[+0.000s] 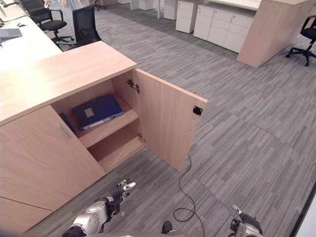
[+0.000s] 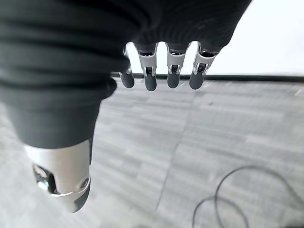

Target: Put the empty folder in the office cabinet

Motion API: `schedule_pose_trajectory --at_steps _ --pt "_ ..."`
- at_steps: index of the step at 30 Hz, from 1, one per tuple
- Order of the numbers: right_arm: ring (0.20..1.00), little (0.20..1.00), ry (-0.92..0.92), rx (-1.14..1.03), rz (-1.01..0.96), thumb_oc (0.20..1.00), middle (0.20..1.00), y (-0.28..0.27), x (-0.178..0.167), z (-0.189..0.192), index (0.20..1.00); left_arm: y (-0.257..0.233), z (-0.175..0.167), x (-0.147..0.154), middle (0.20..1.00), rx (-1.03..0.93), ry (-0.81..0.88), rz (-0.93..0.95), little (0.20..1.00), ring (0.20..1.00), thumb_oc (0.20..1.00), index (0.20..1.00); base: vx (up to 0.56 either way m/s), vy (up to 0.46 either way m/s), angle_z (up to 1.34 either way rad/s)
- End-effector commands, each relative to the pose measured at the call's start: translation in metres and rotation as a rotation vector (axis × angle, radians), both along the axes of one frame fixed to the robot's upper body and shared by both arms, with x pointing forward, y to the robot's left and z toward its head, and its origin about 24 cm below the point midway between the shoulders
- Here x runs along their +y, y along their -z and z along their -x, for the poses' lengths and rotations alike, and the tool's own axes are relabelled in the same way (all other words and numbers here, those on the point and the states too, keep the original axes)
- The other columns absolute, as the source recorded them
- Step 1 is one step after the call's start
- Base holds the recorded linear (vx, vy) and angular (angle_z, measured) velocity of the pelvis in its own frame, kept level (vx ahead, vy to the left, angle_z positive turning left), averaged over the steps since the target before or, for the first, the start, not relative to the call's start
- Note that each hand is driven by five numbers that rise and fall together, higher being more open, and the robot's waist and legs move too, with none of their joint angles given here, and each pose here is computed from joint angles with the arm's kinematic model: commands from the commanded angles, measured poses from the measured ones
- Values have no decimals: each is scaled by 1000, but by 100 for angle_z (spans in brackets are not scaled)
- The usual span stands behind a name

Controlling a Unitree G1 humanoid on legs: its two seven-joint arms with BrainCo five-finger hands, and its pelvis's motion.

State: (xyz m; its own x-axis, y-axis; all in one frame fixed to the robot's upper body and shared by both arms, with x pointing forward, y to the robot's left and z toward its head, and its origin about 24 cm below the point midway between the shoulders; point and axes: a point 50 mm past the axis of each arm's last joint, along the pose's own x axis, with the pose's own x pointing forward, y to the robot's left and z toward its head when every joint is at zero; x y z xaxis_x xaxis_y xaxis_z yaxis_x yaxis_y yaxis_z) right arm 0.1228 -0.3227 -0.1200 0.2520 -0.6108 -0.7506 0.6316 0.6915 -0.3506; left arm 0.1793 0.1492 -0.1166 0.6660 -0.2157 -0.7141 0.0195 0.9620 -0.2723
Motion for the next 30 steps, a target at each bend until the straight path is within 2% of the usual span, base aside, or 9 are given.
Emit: schedule_pose_trajectory --at_steps 1,7,10,14,15,21,22,25,30 --pt "1000 1000 -110 -71 76 1000 1000 -13 4 -35 1000 -9 -8 15 1000 -66 -77 4 1000 1000 1000 1000 12 31 19" --pt "1000 1000 -349 -249 255 1000 1000 -59 0 -91 1000 -3 0 22 1000 -40 -74 -22 1000 1000 1000 1000 47 104 -78" --pt "1000 1000 -375 -266 277 1000 1000 -64 0 -96 1000 -4 -1 23 1000 -46 -72 -28 1000 1000 1000 1000 59 128 -78" --pt "1000 1000 -505 -321 336 1000 1000 -85 8 -125 1000 -7 -1 27 1000 -66 -71 -31 1000 1000 1000 1000 68 208 -53" --pt "1000 1000 -627 -371 407 1000 1000 -108 17 -150 1000 -8 1 33 1000 -79 -77 -36 1000 1000 1000 1000 28 249 -44" --pt "1000 1000 -682 -439 475 1000 1000 -137 21 -177 1000 -8 6 40 1000 -77 -78 -59 1000 1000 1000 1000 15 252 -57" --pt "1000 1000 -717 -494 518 1000 1000 -160 25 -195 1000 -5 11 46 1000 -61 -96 -71 1000 1000 1000 1000 -18 126 -52" --pt "1000 1000 -691 -546 550 1000 1000 -177 20 -201 1000 -6 8 50 1000 -67 -97 -78 1000 1000 1000 1000 -4 19 -71" --pt "1000 1000 -665 -610 613 1000 1000 -204 6 -204 1000 -12 2 52 1000 -95 -71 -87 1000 1000 1000 1000 67 -60 39"
